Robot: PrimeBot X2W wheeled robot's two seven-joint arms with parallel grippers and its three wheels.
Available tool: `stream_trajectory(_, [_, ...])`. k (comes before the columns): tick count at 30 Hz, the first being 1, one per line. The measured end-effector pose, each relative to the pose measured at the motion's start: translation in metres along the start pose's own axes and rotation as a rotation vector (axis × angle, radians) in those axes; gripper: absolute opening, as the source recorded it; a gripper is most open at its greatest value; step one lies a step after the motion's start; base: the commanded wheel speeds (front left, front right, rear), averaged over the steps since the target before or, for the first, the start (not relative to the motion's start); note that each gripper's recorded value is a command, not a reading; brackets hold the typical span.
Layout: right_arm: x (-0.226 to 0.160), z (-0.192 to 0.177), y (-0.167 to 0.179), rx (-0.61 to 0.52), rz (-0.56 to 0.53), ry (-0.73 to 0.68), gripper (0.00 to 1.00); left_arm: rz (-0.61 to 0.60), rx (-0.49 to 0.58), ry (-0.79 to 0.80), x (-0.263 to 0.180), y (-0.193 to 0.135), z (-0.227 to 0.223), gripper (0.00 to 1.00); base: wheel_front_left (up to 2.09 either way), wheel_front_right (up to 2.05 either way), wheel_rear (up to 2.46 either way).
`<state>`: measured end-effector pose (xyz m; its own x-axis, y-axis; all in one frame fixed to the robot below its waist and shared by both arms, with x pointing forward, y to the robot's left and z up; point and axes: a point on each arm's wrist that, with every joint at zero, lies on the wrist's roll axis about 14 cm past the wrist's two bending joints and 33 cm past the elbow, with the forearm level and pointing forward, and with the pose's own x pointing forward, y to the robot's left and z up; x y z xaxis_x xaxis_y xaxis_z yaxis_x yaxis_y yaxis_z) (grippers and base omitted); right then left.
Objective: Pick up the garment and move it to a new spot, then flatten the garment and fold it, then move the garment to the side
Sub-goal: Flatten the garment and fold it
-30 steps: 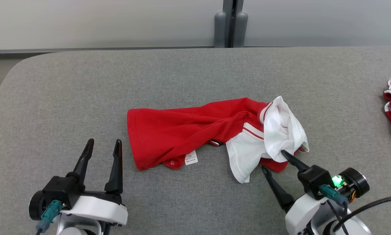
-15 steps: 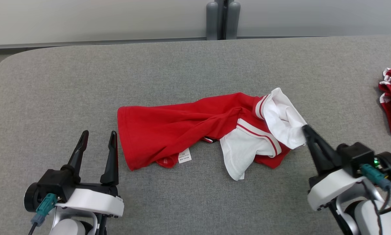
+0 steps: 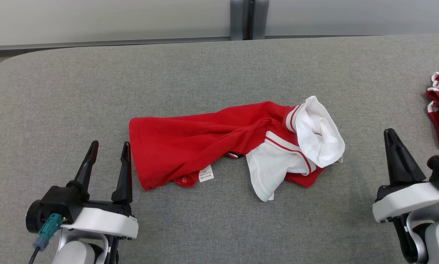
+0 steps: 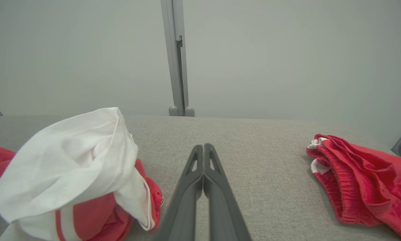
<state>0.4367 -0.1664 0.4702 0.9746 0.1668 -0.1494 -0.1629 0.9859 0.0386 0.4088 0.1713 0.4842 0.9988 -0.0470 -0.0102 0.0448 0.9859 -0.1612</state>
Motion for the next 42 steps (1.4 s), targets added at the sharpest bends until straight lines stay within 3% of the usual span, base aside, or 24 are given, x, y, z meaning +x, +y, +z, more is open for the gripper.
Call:
stream_trajectory(10, [-0.002,0.011,0.006,0.045,0.013,-0.046,0.00,-0.012,0.006,-0.020,0.001,-0.002,0.006,1.00,0.00,0.00,0.00])
stream_trajectory(11, [-0.003,0.014,0.008,0.047,0.018,-0.057,0.07,-0.012,0.007,-0.022,0.001,-0.002,0.007,1.00,0.00,0.00,0.00])
stream_trajectory(12, [-0.003,0.016,0.010,0.055,0.022,-0.065,0.70,-0.013,0.008,-0.026,0.001,-0.003,0.008,1.00,0.00,0.00,0.00])
stream_trajectory(13, [-0.004,0.019,0.012,0.063,0.028,-0.072,1.00,-0.015,0.009,-0.030,0.000,-0.003,0.010,1.00,0.00,0.00,0.00])
stream_trajectory(19, [-0.022,0.033,0.017,0.094,0.038,-0.117,1.00,-0.019,0.017,-0.038,-0.007,-0.005,0.014,1.00,0.00,0.00,0.00])
stream_trajectory(29, [-0.065,0.025,0.021,0.109,0.028,-0.072,1.00,-0.023,0.024,-0.030,-0.029,-0.007,0.018,1.00,0.00,0.00,0.00])
stream_trajectory(42, [-0.084,0.026,0.031,0.108,0.049,-0.050,1.00,-0.018,0.023,-0.014,-0.050,-0.008,0.020,1.00,0.00,0.00,0.00])
